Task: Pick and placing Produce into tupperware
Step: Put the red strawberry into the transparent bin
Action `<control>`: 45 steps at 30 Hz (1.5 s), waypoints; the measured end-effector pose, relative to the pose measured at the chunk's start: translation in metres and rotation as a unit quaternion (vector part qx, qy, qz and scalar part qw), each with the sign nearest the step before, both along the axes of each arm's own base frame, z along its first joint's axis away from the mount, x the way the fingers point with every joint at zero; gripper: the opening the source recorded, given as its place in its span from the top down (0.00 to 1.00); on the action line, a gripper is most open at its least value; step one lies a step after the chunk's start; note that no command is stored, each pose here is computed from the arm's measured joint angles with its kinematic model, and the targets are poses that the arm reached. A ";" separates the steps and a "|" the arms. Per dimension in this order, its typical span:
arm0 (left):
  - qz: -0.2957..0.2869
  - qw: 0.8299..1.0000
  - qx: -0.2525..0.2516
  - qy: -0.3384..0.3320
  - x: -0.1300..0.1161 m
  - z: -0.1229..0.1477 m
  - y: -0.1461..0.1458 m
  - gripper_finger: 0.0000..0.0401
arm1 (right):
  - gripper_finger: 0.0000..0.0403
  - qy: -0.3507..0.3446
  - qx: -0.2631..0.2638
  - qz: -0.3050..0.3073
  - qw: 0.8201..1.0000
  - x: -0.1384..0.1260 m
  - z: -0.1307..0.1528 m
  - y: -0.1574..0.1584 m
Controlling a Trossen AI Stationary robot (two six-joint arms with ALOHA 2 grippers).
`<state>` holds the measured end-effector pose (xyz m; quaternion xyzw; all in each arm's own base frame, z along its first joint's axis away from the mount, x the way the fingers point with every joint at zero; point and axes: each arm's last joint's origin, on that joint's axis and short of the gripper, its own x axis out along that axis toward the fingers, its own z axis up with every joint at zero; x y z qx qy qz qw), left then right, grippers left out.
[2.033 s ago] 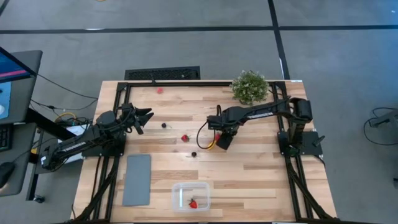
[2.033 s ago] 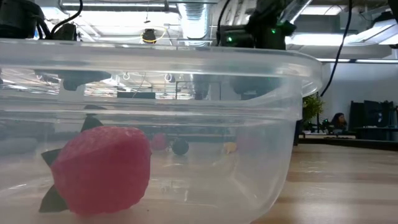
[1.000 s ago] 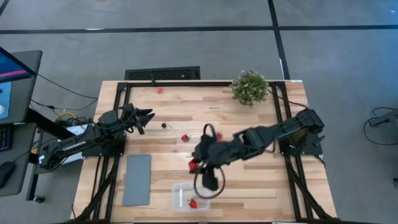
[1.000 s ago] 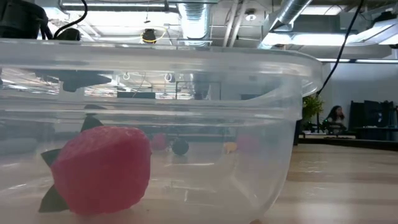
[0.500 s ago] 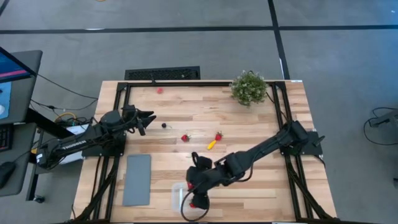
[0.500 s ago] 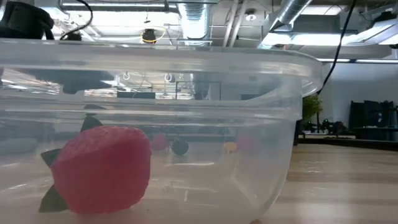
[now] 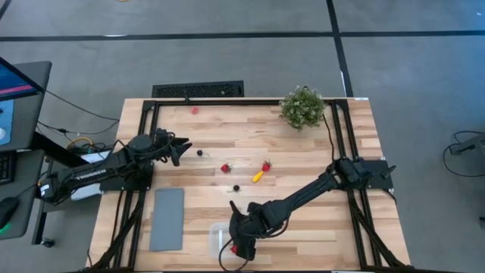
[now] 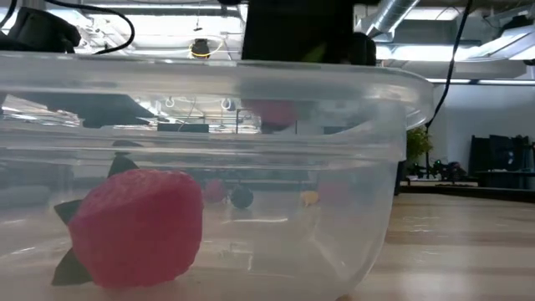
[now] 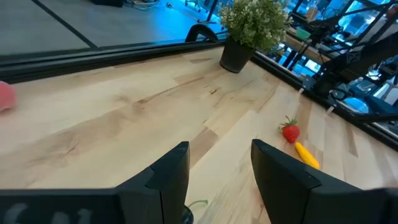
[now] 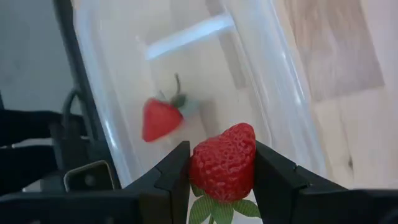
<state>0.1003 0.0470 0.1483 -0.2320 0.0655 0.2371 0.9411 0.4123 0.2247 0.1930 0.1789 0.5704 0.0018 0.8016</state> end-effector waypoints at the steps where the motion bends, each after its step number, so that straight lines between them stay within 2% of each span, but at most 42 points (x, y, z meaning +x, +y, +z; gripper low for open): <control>1: 0.000 1.000 0.000 0.000 0.000 0.000 0.000 0.59 | 0.60 0.001 0.004 -0.002 1.000 0.002 -0.004 0.001; 4: 0.000 1.000 0.000 0.001 0.000 0.000 0.000 0.59 | 0.60 0.038 -0.009 -0.008 0.999 -0.002 -0.015 -0.001; 12: 0.001 1.000 -0.001 0.002 0.000 0.000 0.000 0.59 | 0.56 0.043 0.014 0.001 0.999 0.002 -0.024 0.003; 19: 0.001 1.000 -0.004 0.003 0.000 -0.001 0.000 0.59 | 0.55 0.033 0.022 0.002 0.999 0.004 -0.022 0.004; 26: 0.002 1.000 -0.006 0.002 0.000 -0.001 0.000 0.59 | 0.54 0.034 0.052 0.015 0.998 0.005 -0.021 0.007; 45: 0.002 1.000 -0.006 0.002 0.000 -0.001 0.000 0.59 | 0.49 0.035 0.061 0.015 0.997 0.005 -0.017 0.006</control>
